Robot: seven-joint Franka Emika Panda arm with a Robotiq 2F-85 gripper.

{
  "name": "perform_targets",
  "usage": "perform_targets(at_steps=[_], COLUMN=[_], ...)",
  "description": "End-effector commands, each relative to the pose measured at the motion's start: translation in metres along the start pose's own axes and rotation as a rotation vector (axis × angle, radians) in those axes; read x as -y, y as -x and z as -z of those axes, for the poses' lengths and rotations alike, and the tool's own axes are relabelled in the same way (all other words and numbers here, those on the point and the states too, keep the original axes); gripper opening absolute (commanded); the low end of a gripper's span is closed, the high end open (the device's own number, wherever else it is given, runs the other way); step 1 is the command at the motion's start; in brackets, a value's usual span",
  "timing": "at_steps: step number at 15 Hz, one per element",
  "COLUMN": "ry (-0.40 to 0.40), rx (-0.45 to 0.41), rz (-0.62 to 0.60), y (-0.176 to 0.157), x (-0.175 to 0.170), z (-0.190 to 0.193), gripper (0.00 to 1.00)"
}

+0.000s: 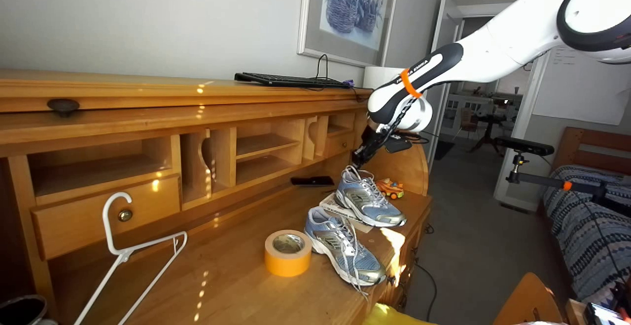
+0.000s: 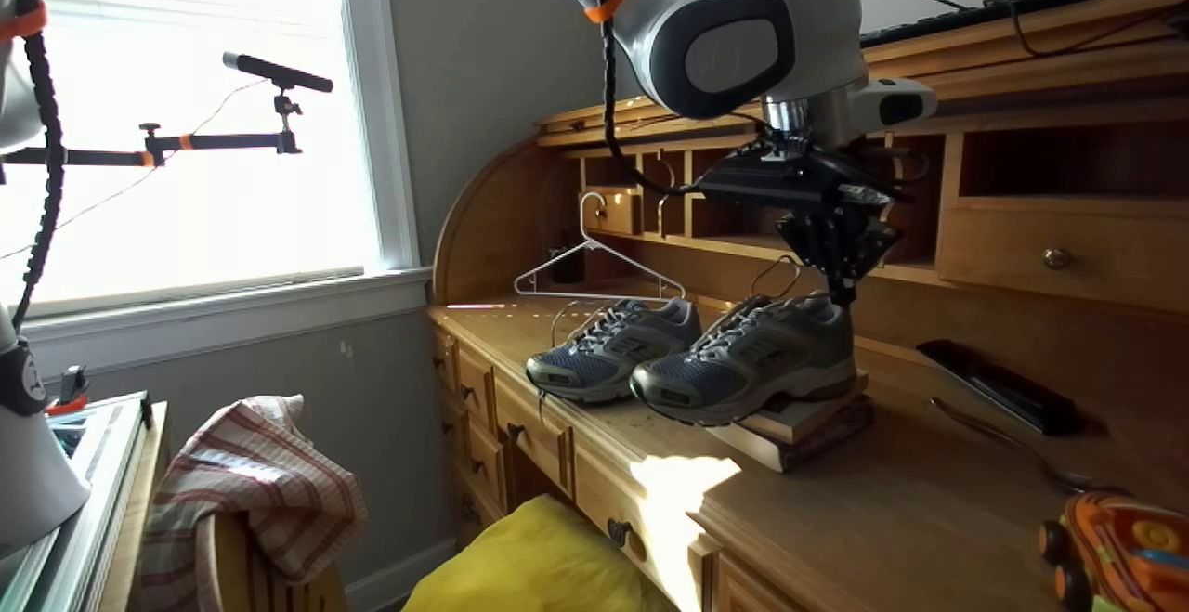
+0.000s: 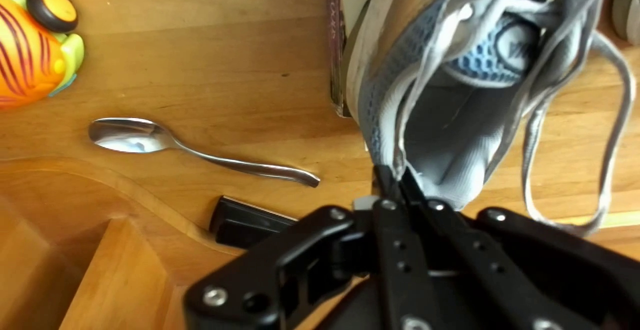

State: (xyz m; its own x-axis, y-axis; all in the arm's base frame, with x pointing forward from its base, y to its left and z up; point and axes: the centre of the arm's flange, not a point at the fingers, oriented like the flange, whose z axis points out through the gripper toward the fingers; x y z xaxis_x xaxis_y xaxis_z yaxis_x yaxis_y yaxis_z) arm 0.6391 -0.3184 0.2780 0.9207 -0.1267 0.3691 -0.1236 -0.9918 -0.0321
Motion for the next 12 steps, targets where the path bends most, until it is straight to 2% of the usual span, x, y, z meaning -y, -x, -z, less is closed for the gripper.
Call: perform_targets(at_steps=[1, 9, 12], ry=[-0.020, -0.042, -0.024], rx=[-0.007, -0.033, -0.041], rz=[0.005, 0.101, 0.137], y=[0.005, 0.005, 0.010], x=[0.001, 0.014, 0.016], z=[0.016, 0.038, 0.049], gripper=[0.00, 0.01, 0.01])
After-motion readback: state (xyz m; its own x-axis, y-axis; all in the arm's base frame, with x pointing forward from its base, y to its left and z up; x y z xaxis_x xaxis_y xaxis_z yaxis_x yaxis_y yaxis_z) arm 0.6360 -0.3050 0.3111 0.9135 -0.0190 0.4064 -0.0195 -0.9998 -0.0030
